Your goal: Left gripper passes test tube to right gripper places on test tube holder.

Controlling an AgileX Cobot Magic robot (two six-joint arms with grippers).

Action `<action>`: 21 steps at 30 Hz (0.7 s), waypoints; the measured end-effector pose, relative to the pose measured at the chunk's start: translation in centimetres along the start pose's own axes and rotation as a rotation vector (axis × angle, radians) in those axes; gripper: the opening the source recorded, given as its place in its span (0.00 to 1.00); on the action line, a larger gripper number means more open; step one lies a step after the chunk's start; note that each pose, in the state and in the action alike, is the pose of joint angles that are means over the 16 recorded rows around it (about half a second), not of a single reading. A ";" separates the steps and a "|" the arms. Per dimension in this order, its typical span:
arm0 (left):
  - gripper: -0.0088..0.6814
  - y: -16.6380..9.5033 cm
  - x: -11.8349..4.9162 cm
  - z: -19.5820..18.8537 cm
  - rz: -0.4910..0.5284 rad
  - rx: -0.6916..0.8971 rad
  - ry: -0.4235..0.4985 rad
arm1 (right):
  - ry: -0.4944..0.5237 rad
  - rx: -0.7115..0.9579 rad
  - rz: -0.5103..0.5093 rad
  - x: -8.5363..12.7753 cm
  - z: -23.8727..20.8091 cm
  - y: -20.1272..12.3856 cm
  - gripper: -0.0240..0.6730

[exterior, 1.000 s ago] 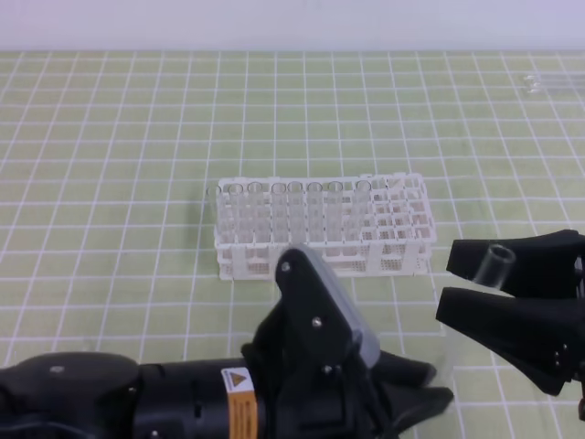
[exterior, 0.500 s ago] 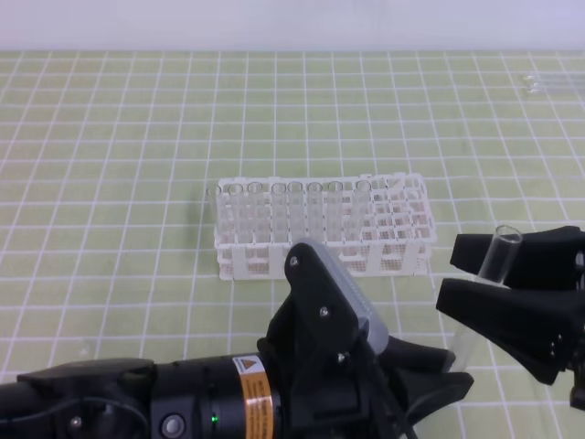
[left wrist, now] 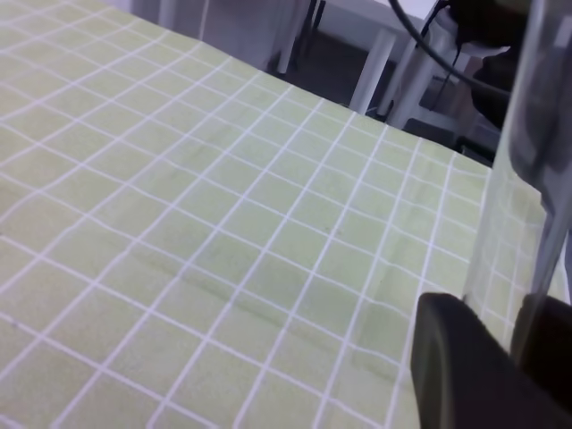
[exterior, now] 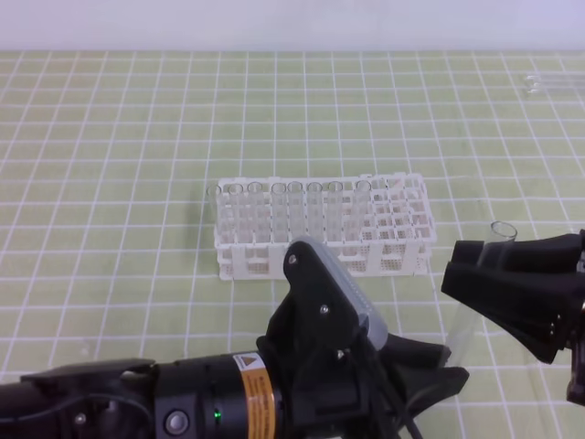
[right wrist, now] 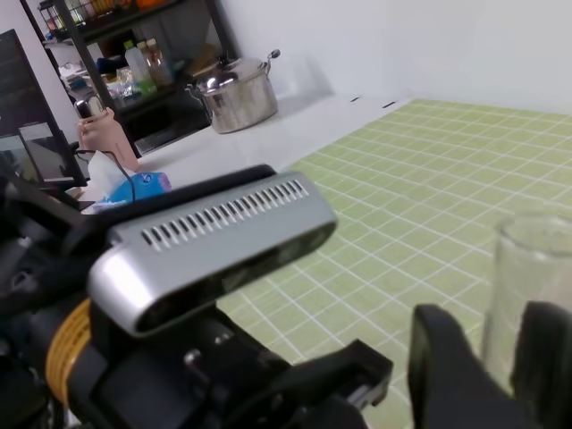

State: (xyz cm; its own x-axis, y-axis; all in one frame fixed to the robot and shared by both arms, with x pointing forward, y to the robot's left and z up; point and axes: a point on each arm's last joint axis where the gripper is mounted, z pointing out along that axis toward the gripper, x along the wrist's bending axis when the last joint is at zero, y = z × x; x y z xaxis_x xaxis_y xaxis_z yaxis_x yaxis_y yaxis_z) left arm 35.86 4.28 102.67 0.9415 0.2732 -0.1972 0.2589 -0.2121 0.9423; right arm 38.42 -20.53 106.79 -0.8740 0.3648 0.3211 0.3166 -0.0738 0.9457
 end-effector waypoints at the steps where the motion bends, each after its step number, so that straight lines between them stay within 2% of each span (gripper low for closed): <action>1: 0.08 0.0 0.0 0.1 -0.002 -0.002 -0.002 | -0.001 0.000 0.000 0.0 0.0 0.0 0.32; 9: 0.08 -0.4 0.1 0.6 -0.022 -0.011 -0.017 | -0.007 0.000 -0.003 -0.1 0.0 0.0 0.22; 21: 0.06 -0.5 0.2 0.9 -0.024 -0.010 -0.017 | -0.011 0.000 -0.004 -0.1 0.0 0.0 0.21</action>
State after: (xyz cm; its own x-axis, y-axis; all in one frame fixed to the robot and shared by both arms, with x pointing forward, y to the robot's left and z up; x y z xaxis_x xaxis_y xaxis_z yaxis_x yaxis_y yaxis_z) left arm 36.08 3.64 101.89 0.9385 0.2622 -0.2245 0.2796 -0.1961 0.9399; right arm 38.51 -20.56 106.76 -0.8711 0.3756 0.3164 0.3129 -0.0721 0.9471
